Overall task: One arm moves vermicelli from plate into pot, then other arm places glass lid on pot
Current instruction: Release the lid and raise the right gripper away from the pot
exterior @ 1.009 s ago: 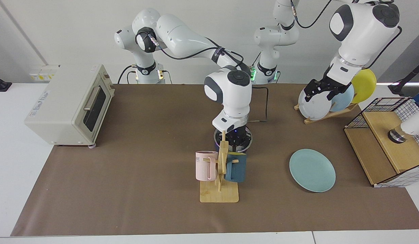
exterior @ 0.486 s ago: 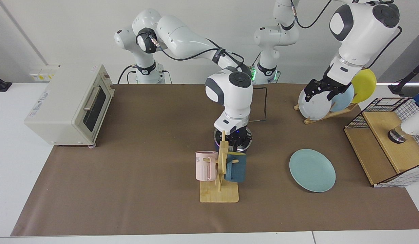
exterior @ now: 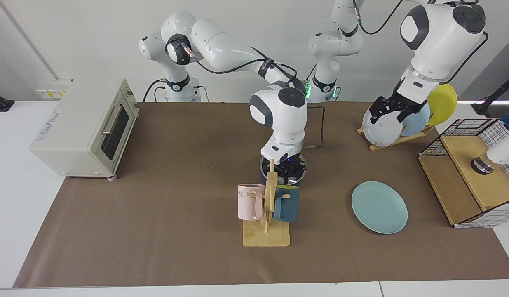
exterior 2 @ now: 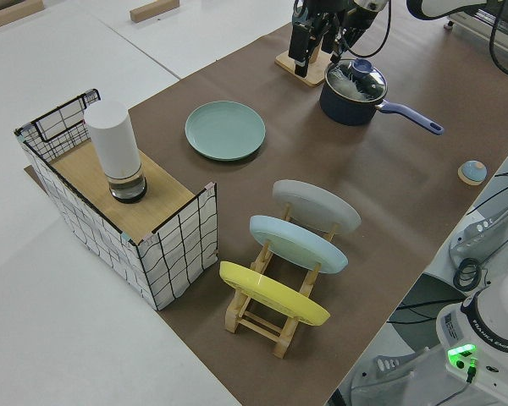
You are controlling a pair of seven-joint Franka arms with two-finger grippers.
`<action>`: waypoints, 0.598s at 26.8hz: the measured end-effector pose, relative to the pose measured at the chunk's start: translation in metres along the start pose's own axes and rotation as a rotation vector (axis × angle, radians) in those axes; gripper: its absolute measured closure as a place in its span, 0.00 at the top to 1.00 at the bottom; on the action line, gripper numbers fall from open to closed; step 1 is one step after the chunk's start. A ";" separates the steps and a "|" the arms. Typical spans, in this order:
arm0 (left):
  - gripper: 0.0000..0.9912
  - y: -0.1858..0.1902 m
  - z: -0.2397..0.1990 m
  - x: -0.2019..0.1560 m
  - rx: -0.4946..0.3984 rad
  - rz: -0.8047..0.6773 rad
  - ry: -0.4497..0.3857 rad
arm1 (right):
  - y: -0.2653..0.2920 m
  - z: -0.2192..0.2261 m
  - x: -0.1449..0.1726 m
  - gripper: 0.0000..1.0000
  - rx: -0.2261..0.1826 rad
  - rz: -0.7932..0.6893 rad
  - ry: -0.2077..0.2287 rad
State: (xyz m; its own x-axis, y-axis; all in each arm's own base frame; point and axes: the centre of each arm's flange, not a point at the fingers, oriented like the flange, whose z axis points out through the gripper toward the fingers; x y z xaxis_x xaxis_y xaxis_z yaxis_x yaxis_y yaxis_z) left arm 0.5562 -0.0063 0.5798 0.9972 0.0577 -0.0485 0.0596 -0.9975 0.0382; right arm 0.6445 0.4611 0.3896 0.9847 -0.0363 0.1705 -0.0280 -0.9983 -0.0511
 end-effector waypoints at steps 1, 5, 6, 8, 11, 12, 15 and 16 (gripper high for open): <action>1.00 0.000 0.000 0.000 0.000 0.000 0.000 | 0.000 0.001 0.000 0.01 -0.002 -0.001 -0.002; 1.00 0.000 0.000 0.000 0.000 0.000 0.000 | 0.000 0.002 -0.001 0.01 -0.004 -0.002 -0.005; 1.00 0.000 0.000 0.000 0.000 0.000 0.000 | 0.000 0.002 -0.001 0.01 -0.004 -0.003 -0.006; 1.00 0.000 0.000 0.000 0.000 0.000 0.000 | 0.000 0.003 -0.001 0.01 -0.005 -0.003 -0.006; 1.00 0.000 0.000 0.000 0.000 0.000 0.000 | 0.000 0.003 -0.001 0.01 -0.005 -0.003 -0.006; 1.00 0.000 0.000 0.000 0.000 0.000 0.000 | 0.000 0.003 -0.001 0.01 -0.005 -0.003 -0.006; 1.00 0.000 0.000 0.000 0.000 0.000 0.000 | 0.000 0.003 -0.001 0.01 -0.005 -0.003 -0.007; 1.00 0.000 0.000 0.000 0.000 0.000 0.000 | 0.001 0.003 -0.001 0.01 -0.007 -0.003 -0.009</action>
State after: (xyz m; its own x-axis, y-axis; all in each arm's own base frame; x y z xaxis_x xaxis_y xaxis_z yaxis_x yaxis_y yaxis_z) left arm 0.5562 -0.0062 0.5798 0.9972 0.0577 -0.0485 0.0596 -0.9975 0.0382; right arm 0.6441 0.4605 0.3868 0.9862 -0.0334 0.1619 -0.0266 -0.9987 -0.0438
